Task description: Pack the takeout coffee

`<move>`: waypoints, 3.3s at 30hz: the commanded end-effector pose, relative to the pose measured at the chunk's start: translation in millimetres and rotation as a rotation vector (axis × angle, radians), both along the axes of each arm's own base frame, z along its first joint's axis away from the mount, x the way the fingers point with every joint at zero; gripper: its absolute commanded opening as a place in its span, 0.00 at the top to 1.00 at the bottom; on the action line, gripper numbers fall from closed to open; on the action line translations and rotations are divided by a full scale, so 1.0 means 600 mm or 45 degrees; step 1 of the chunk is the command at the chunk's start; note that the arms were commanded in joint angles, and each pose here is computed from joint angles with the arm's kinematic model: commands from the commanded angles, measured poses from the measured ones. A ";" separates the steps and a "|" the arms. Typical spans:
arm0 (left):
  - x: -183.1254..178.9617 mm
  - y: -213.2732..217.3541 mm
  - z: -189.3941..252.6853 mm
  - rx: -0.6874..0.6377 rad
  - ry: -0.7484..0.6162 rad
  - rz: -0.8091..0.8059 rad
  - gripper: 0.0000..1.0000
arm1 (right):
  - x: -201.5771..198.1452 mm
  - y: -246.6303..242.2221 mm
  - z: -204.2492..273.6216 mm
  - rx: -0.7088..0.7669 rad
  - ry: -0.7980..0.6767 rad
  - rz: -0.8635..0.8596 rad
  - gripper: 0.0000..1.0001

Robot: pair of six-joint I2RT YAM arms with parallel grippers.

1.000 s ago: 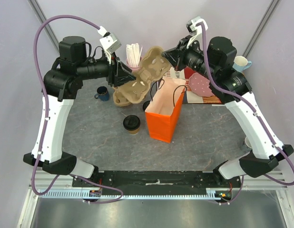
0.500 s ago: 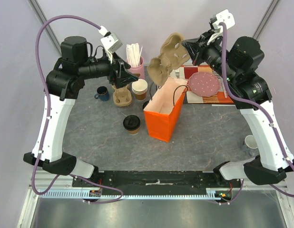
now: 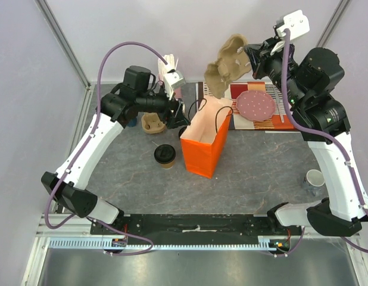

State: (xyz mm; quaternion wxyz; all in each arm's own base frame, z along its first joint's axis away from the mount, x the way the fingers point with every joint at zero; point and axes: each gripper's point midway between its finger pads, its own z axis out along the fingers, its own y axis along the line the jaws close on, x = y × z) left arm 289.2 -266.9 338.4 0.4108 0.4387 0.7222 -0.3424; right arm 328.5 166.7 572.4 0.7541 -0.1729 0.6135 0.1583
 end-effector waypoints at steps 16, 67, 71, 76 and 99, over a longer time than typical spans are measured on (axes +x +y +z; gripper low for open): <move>0.073 -0.029 -0.026 -0.089 0.003 0.290 0.95 | -0.002 0.011 -0.104 -0.265 0.158 0.087 1.00; 0.056 -0.020 -0.048 -0.156 0.212 0.428 0.98 | 0.048 0.052 -0.225 0.000 0.518 0.093 1.00; 0.058 -0.020 -0.048 -0.154 0.207 0.430 0.98 | 0.027 0.071 -0.248 -0.016 0.578 0.204 1.00; 0.059 -0.020 -0.048 -0.153 0.207 0.432 0.98 | -0.008 0.096 -0.281 0.021 0.684 0.348 1.00; 0.032 -0.024 -0.048 -0.193 0.321 0.417 0.98 | -0.024 0.057 -0.440 -0.084 0.952 0.184 1.00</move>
